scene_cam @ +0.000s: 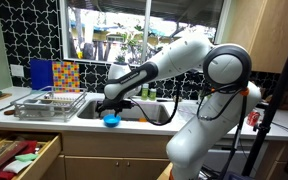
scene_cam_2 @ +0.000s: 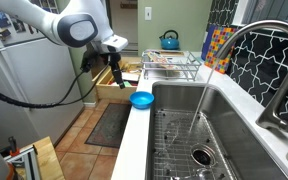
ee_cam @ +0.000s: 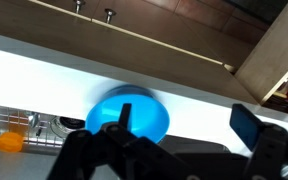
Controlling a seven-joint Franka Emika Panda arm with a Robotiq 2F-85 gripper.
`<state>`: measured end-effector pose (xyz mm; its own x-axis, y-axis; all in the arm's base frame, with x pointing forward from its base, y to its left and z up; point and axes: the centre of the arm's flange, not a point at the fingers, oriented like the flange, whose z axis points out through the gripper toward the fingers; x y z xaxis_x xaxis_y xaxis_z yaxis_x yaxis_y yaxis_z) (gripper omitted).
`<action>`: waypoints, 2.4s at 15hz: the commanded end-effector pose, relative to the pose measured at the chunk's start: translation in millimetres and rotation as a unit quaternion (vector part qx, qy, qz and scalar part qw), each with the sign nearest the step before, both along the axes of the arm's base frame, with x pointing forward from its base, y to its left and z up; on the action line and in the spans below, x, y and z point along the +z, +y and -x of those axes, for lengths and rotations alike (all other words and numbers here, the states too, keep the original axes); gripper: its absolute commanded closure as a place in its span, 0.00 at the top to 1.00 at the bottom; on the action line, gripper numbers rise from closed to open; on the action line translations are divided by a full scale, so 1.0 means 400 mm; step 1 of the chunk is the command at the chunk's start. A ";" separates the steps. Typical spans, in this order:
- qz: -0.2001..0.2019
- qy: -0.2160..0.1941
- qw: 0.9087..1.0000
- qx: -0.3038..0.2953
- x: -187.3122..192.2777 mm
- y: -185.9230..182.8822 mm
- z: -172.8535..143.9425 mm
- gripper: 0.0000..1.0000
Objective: Pour the water in the bowl in the sink
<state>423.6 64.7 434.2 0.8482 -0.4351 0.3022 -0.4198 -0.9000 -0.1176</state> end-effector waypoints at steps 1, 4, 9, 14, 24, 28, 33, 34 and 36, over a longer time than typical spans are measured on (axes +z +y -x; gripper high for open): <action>-0.014 0.023 0.998 0.060 -0.006 -0.048 -0.034 1.00; 0.004 0.031 0.991 0.132 -0.004 -0.090 -0.071 1.00; 0.008 0.059 0.978 0.200 -0.056 -0.110 -0.120 1.00; 0.000 0.068 0.979 0.194 -0.129 -0.099 -0.140 1.00; 0.001 0.074 0.979 0.191 -0.164 -0.109 -0.163 0.30; 0.002 0.076 0.978 0.194 -0.161 -0.113 -0.166 0.00; 0.003 0.071 0.979 0.191 -0.141 -0.129 -0.174 0.01; 0.003 0.068 0.979 0.191 -0.129 -0.137 -0.177 0.01; 0.008 0.058 0.980 0.189 -0.075 -0.170 -0.186 0.01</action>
<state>495.7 14.9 389.2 0.9753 -0.0878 0.2027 -0.0740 -0.9944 -0.0750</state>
